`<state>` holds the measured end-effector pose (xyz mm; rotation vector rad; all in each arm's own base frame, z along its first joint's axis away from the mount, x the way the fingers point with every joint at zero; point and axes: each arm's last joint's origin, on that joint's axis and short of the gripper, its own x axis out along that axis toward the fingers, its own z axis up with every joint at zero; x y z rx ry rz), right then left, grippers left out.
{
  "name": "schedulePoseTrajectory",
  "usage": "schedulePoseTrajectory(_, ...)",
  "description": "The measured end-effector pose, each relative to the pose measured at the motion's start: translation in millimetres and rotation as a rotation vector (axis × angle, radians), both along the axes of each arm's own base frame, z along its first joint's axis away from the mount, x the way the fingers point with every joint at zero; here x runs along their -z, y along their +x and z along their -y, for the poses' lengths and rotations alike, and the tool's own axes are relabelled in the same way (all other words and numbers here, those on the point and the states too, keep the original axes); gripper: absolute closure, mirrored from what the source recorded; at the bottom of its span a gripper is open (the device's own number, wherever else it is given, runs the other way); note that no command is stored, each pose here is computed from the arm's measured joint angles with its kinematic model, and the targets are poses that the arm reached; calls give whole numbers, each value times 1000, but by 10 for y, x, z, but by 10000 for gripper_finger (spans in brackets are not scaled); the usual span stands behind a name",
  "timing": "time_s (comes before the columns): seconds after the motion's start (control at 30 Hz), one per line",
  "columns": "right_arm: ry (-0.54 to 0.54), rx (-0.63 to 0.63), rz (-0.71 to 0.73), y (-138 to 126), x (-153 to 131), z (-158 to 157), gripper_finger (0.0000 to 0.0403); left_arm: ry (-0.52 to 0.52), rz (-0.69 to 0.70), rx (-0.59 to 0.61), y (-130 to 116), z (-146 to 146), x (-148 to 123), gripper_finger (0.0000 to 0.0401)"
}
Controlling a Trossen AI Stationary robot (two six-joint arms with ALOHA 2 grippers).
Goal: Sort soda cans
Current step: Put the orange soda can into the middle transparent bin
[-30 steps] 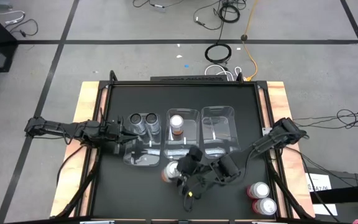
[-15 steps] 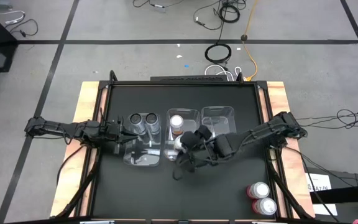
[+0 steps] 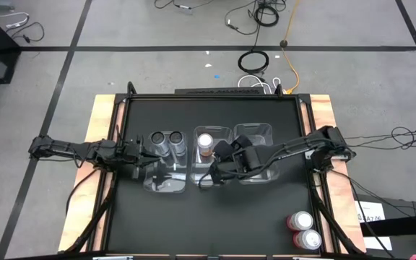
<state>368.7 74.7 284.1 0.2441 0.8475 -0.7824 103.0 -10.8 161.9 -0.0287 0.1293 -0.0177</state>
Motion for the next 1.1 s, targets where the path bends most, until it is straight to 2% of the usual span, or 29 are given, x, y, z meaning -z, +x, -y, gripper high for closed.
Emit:
schedulePoseTrajectory(0.2, 34, 35, -23, 15, 359, 168, 115, 0, 0, 0, 0, 0, 0, 351)
schedulePoseTrajectory(0.37, 69, 47, -10, 42, 546, 329, 115, 0, 0, 0, 0, 0, 0, 351)
schedulePoseTrajectory(0.73, 65, 132, 8, 60, 638, 654, 115, 0, 0, 0, 0, 0, 0, 351)
schedulePoseTrajectory(0.97, 74, 157, 33, 76, 632, 710, 112, 0, 0, 0, 0, 0, 0, 351)
schedulePoseTrajectory(1.1, 70, 149, 25, 73, 633, 708, 94, 0, 0, 0, 0, 0, 0, 351)
